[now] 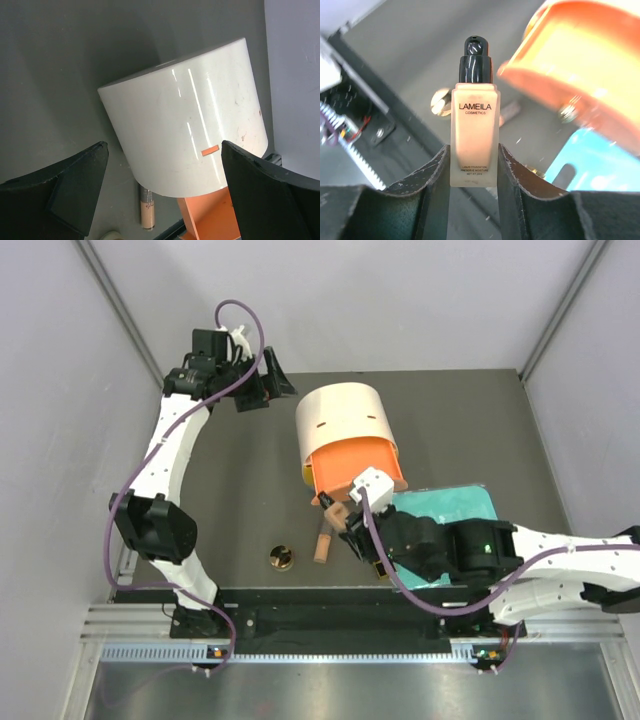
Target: Organize the makeup
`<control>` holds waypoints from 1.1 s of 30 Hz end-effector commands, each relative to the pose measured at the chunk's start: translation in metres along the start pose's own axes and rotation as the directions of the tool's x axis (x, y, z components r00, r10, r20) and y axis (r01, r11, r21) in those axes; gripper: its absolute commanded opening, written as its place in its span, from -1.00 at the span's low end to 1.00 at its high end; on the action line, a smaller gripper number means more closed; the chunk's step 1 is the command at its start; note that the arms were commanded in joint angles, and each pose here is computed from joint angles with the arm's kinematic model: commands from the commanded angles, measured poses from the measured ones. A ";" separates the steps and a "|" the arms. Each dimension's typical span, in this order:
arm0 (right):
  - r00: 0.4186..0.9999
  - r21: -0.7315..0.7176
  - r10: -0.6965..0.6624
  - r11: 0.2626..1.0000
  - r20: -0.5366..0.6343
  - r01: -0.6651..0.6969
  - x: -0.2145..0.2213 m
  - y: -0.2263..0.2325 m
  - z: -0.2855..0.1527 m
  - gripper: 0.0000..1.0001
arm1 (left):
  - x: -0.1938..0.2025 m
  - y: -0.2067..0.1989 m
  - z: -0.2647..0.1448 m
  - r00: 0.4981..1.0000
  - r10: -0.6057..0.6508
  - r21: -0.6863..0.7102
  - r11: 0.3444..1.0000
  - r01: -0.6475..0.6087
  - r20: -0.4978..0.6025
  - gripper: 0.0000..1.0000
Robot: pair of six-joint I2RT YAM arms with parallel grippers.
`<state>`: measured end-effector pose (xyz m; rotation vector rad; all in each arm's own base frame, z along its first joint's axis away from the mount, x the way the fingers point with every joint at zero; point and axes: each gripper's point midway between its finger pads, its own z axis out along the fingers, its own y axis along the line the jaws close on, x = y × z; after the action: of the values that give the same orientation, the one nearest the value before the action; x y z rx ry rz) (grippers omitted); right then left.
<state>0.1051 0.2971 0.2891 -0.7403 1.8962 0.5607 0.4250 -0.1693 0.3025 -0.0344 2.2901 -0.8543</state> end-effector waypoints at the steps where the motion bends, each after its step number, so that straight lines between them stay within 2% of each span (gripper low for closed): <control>1: 0.995 0.114 -0.063 0.992 0.075 0.055 -0.049 -0.029 0.002 -1.00 | -0.015 -0.007 0.002 0.997 0.033 0.025 0.999 -0.035 0.064 0.98; 3: 0.996 0.116 -0.062 0.992 0.069 0.054 -0.057 -0.035 0.010 -1.00 | -0.013 -0.003 0.009 0.998 0.038 0.022 0.999 -0.039 0.054 0.98; 9: 0.996 0.193 0.022 0.980 0.085 -0.038 -0.080 -0.101 0.041 -1.00 | -0.005 0.008 0.026 0.998 0.048 0.008 0.999 -0.048 0.029 0.98; 16: 0.995 0.221 0.048 0.973 0.087 -0.067 -0.097 -0.133 0.062 -1.00 | -0.001 0.007 0.030 0.997 0.070 0.020 0.997 -0.071 0.013 0.98; 22: 0.999 0.189 -0.022 0.982 0.027 0.016 -0.091 -0.130 0.084 -1.00 | 0.002 0.009 0.032 0.997 0.071 0.024 0.997 -0.071 0.000 0.98; 26: 0.995 0.205 -0.096 0.974 -0.015 0.097 -0.080 -0.138 0.081 -1.00 | 0.004 0.012 0.036 0.997 0.073 0.023 0.997 -0.073 0.002 0.98; 33: 0.989 0.233 -0.119 0.963 -0.093 0.138 -0.054 -0.161 0.074 -1.00 | 0.004 0.013 0.042 0.999 0.054 0.032 0.998 -0.054 -0.001 0.98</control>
<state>0.2782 0.2619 0.2865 -0.7314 1.9743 0.2432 0.4413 -0.1795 0.2643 0.0204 2.3173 -0.8450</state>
